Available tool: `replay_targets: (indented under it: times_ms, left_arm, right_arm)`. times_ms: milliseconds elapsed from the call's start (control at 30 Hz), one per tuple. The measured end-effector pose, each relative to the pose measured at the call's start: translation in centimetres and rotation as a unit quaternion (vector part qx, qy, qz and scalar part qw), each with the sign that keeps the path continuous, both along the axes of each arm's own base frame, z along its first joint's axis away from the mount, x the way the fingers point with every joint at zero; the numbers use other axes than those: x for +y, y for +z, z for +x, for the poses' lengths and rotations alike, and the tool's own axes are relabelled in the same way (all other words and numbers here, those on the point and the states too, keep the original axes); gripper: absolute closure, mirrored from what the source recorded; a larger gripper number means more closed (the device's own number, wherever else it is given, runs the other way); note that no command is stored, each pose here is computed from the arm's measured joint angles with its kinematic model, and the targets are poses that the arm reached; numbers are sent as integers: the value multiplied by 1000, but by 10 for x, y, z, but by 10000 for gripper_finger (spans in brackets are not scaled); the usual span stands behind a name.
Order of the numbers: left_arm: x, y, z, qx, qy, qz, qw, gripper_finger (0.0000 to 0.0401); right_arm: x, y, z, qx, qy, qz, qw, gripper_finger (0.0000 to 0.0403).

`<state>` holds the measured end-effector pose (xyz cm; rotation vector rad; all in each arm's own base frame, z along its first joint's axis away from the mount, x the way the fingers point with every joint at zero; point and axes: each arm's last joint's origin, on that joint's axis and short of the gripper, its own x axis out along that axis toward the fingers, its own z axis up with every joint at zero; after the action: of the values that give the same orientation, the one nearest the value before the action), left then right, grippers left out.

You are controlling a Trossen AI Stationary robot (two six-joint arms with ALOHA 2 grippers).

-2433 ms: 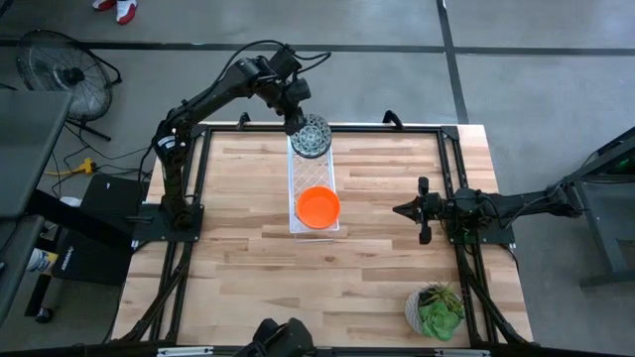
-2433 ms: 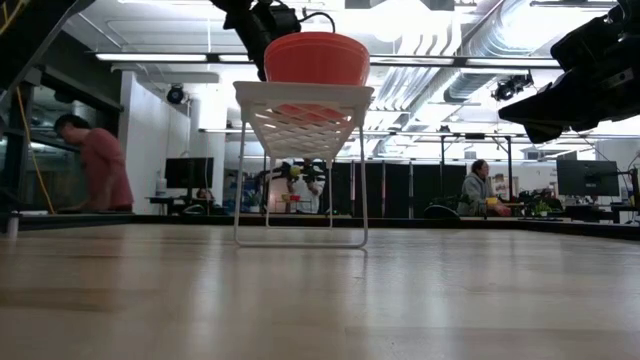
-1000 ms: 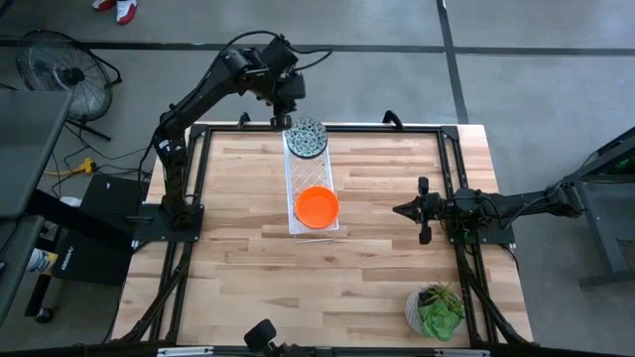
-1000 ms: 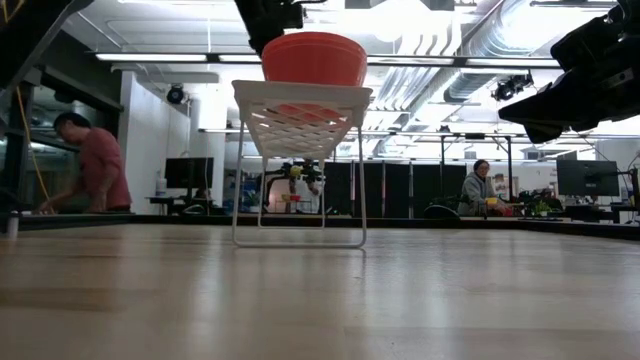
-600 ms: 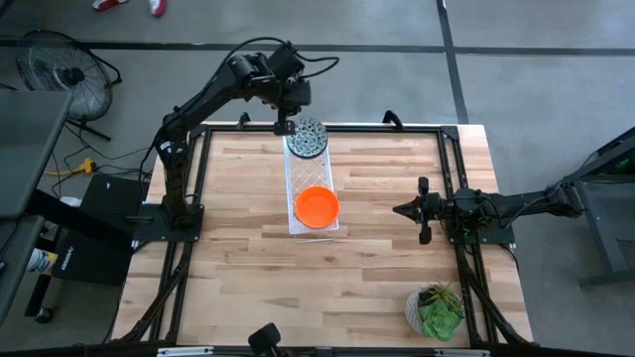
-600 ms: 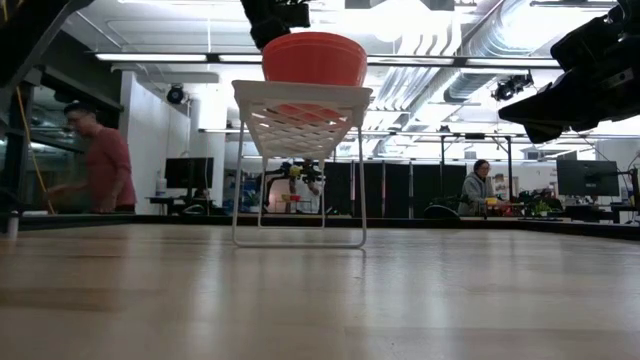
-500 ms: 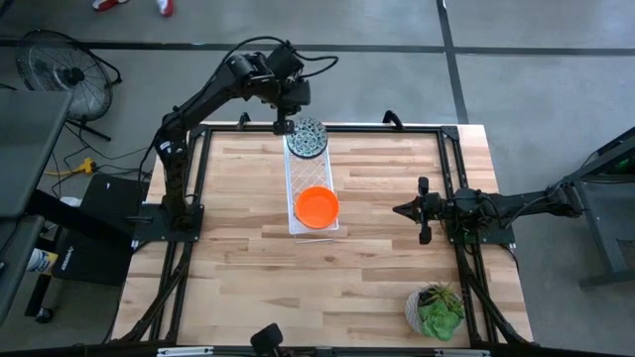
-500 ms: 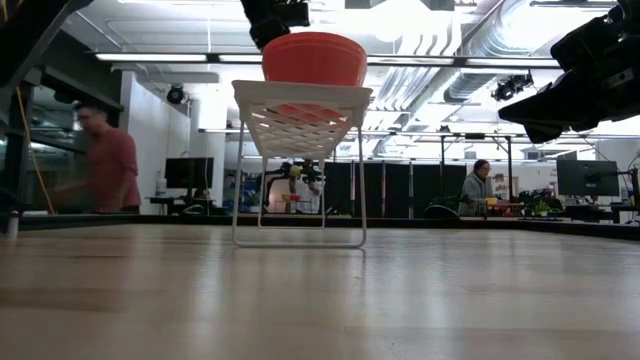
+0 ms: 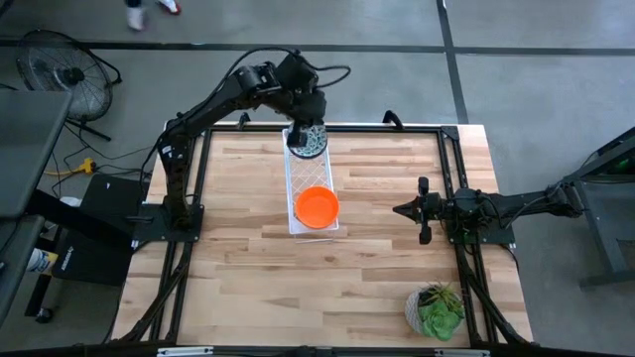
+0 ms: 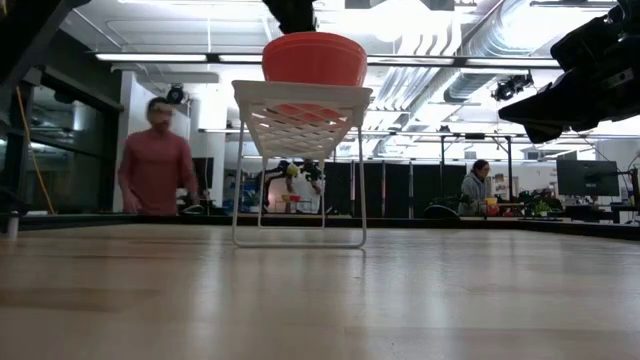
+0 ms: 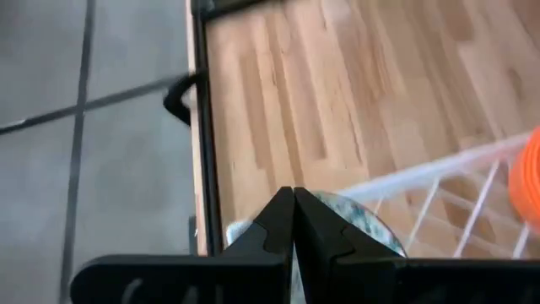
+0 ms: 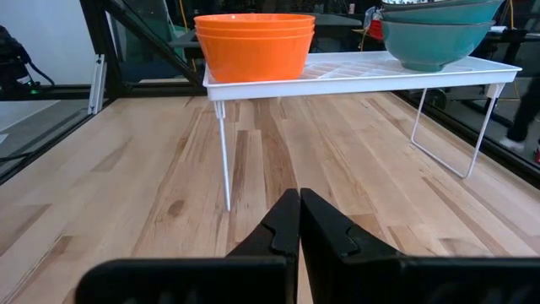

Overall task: Pick & Place Mini bowls
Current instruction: Stack the white bowl on the white bowls on the shelf

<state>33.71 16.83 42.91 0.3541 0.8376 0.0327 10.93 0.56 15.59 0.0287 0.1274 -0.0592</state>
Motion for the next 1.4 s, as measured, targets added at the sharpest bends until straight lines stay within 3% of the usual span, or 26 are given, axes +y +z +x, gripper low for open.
replay_targets:
  times_ms: [167,300,533,633,900,1067,1400]
  left_arm:
    - [-3,12,3,-79,-55,-39,995,401]
    - [-15,24,7,-122,-73,-34,989,401]
    - [-13,-11,23,-96,-59,-48,992,401]
    - [-11,-33,13,-77,-48,-53,994,401]
    - [-3,-46,-33,-182,-41,-27,982,401]
    - [7,-62,-68,-223,-39,-47,973,401]
    - [28,-100,-102,-222,8,-68,973,401]
  right_arm:
    - [0,0,0,0,0,0,1000,402]
    - [0,0,0,0,0,0,1000,402]
    - [0,0,0,0,0,0,1000,402]
    - [0,0,0,0,0,0,1000,402]
    - [0,0,0,0,0,0,1000,402]
    - [0,0,0,0,0,0,1000,402]
    - [0,0,0,0,0,0,1000,402]
